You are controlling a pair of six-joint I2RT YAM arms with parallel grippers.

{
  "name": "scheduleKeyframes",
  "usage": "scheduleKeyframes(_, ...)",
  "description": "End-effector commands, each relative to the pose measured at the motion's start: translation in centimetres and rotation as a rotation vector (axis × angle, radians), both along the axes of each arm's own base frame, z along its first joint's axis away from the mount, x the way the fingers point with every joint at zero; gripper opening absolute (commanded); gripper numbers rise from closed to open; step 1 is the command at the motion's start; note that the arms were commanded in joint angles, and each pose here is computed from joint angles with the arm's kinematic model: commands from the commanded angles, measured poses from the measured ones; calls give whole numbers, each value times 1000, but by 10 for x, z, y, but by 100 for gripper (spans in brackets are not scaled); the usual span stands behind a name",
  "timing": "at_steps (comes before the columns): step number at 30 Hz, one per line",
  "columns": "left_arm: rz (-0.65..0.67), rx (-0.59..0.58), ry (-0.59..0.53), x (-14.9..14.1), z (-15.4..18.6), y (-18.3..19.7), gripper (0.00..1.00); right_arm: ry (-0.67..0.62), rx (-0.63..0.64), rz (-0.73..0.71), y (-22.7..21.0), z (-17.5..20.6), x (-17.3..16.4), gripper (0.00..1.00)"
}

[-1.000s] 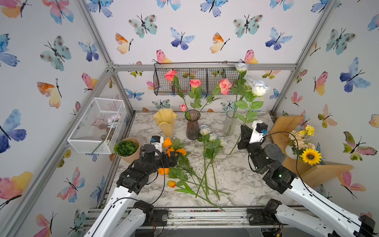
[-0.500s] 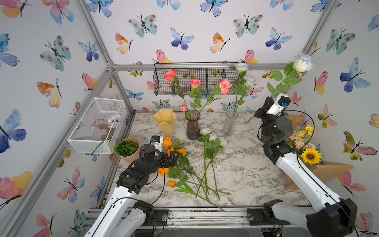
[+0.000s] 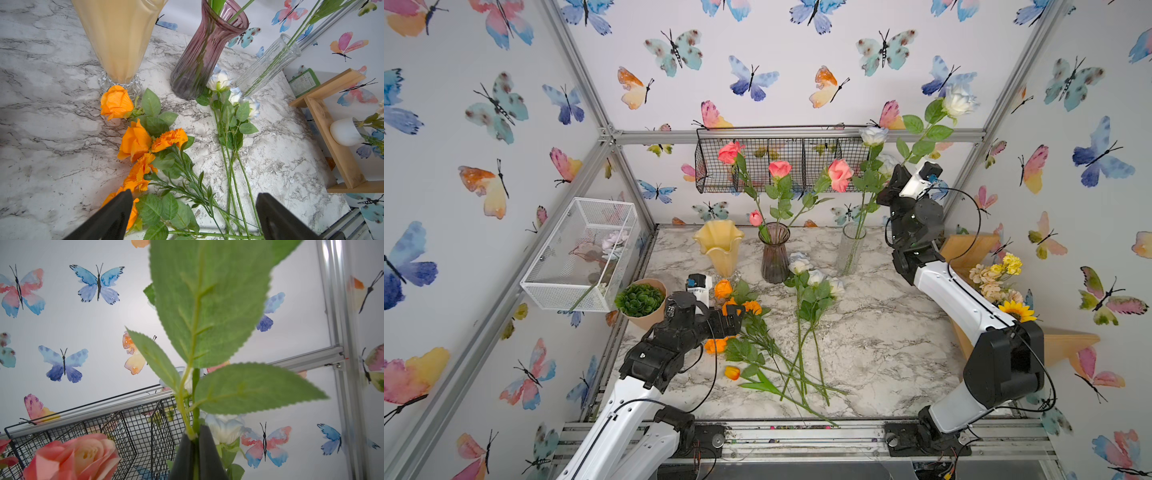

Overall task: Arrange the flowers in different vases according to their colors
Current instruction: Insert the flower into the vase.

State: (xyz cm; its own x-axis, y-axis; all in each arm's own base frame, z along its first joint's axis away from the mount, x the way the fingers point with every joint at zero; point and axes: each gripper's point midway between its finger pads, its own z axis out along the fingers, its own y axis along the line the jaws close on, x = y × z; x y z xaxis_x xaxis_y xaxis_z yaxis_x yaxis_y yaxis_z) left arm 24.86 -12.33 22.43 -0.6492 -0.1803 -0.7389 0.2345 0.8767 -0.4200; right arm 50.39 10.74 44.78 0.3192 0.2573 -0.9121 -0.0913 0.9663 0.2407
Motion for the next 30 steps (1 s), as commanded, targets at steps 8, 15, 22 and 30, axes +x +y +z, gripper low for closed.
scheduleKeyframes(8, -30, -14, -9, 0, 2, -4, 99, 33, 1, 19, 2, -51, 4, 2)
scheduleKeyframes(15, -29, -13, -12, 0, 2, -3, 99, 125, -7, 49, 8, -100, 8, 2)
scheduleKeyframes(22, -28, -13, -11, 0, 2, -3, 99, 202, -27, 91, 16, -133, 11, 15)
scheduleKeyframes(30, -24, -15, -15, 0, 3, -2, 99, 270, -72, 132, 22, -127, 4, 54)
